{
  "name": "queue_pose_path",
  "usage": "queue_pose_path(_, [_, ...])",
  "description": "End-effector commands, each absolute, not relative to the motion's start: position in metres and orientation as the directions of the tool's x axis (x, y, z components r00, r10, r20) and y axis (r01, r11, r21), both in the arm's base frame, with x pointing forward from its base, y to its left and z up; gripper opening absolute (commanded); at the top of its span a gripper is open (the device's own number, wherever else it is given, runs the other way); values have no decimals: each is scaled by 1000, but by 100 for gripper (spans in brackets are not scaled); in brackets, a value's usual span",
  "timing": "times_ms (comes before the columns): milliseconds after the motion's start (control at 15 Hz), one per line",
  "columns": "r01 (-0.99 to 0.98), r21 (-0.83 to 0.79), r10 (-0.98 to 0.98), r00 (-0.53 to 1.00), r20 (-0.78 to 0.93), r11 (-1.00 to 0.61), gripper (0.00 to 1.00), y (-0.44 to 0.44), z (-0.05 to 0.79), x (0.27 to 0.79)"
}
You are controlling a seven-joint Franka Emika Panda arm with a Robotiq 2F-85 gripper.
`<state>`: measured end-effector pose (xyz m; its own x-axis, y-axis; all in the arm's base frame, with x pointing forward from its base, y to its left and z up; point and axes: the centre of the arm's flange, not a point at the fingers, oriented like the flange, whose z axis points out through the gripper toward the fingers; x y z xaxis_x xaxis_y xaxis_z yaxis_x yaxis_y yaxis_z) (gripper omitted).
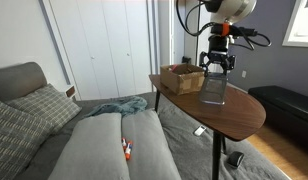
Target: Set the penholder upright on the table
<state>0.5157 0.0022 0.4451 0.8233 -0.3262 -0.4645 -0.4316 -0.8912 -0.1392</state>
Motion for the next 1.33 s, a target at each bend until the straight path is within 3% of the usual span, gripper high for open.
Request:
queue_pose_path(0, [-395, -116, -343, 884, -317, -911, 55, 24, 480, 474])
queue_pose_path(400, [-350, -35, -348, 937, -38, -936, 55, 45, 493, 433])
queue_pose_path(1000, [-511, 6, -488, 825, 286, -860, 55, 43, 464, 406])
queue_pose_path(1267, [-559, 15, -520, 780, 348, -829, 55, 42, 449, 403])
